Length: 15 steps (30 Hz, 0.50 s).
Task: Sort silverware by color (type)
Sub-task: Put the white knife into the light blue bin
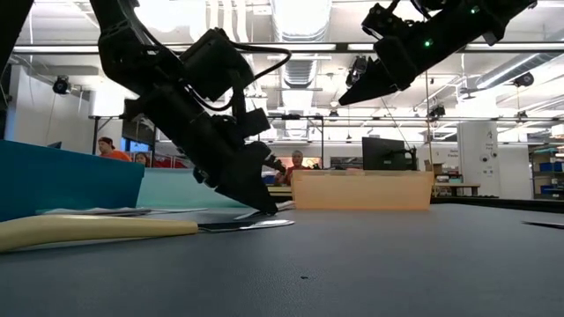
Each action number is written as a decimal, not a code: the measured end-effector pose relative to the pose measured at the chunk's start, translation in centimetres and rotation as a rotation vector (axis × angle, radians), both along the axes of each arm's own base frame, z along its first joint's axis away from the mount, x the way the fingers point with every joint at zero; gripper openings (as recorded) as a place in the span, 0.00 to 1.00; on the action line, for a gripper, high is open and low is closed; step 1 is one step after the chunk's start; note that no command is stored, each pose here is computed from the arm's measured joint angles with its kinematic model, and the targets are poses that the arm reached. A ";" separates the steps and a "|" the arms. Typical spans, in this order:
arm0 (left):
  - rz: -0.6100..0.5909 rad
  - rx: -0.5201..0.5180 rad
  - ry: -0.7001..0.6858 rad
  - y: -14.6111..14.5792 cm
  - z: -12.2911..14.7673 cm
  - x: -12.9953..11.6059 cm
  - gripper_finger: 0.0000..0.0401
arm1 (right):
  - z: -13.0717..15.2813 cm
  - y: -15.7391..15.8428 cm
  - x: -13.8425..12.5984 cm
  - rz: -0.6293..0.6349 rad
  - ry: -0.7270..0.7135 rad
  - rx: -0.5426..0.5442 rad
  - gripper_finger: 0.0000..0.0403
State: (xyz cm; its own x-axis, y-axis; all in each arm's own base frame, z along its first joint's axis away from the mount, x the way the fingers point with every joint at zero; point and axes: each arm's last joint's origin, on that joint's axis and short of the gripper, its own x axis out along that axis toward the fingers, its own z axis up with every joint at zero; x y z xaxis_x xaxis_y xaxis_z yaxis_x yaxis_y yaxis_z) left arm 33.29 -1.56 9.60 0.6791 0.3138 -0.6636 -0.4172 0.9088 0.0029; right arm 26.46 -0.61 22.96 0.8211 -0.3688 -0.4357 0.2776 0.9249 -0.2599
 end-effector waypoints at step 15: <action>0.052 -0.015 -0.022 0.1 0.1 0.0 0.29 | 0.0 0.0 0.0 0.000 -0.001 0.000 0.02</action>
State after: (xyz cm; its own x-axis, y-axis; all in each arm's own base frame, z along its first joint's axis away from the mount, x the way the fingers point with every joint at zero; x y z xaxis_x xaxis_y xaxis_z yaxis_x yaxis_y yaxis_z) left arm 33.30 -1.47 9.70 0.6767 0.3389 -0.6536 -0.4632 0.8860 -0.0202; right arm 26.46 -0.61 22.97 0.8215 -0.3688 -0.4349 0.2779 0.9249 -0.2595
